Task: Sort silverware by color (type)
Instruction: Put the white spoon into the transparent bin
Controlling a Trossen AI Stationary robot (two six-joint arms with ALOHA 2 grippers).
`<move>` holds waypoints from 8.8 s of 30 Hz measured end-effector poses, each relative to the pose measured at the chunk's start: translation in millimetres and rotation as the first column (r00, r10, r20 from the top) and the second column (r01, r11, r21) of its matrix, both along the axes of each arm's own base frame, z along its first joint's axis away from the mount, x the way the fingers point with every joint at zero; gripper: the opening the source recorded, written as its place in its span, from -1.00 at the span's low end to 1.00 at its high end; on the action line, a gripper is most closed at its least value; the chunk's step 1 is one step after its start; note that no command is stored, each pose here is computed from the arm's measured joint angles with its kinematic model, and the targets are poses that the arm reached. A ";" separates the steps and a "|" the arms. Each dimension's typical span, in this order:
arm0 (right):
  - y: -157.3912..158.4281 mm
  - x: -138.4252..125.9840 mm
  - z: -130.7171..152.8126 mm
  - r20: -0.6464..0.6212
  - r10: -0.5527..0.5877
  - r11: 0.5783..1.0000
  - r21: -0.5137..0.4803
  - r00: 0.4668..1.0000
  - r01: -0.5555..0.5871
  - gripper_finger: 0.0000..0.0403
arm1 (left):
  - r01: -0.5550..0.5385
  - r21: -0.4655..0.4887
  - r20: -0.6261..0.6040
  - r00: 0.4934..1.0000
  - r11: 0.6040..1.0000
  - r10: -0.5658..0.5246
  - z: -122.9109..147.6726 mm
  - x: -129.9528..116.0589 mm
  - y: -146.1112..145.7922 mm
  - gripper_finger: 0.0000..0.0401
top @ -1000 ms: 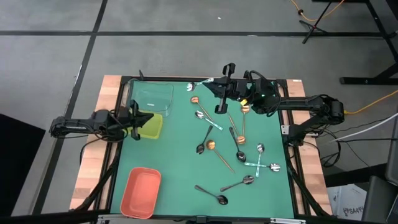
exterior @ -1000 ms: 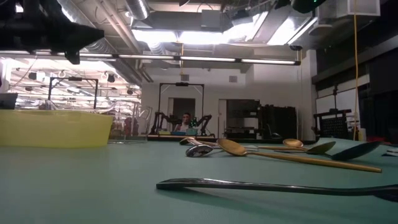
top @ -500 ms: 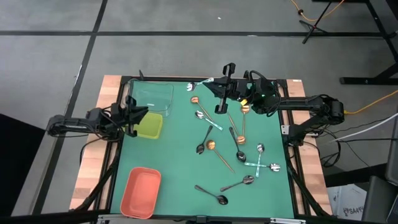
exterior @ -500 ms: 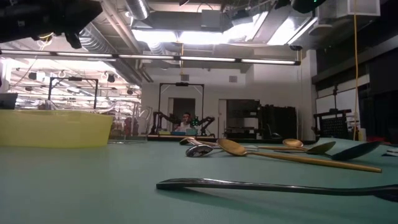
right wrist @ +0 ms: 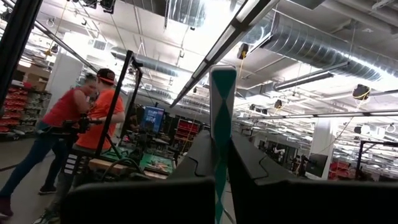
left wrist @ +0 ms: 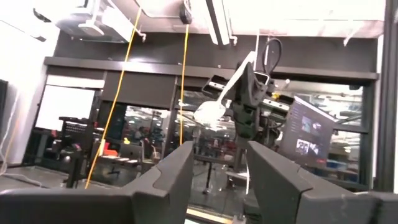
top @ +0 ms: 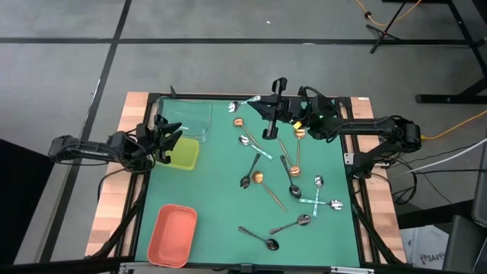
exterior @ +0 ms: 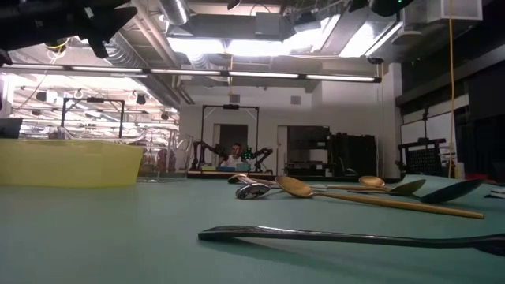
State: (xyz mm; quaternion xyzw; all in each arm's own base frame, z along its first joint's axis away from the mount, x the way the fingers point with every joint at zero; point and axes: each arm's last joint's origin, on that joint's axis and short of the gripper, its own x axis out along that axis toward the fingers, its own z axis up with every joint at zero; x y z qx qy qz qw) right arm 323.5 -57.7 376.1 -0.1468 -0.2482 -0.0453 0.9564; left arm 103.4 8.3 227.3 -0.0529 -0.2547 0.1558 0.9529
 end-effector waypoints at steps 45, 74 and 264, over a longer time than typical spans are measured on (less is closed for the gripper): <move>-1.5 7.6 -17.7 -0.197 0.004 0.999 0.039 0.980 0.004 -0.98 | -0.107 0.226 -0.411 0.891 0.968 0.195 114.5 148.3 18.6 -0.26; 3.2 11.0 -33.1 -0.357 0.165 0.986 0.043 0.919 -0.160 -0.98 | 0.101 0.237 -0.503 0.864 0.966 0.033 89.1 173.1 26.3 -0.27; 7.2 -61.7 -51.2 -0.871 -0.042 0.969 0.083 0.490 0.231 -0.45 | -0.177 -0.134 -0.909 -0.369 0.975 -0.192 -66.7 66.4 181.7 -0.62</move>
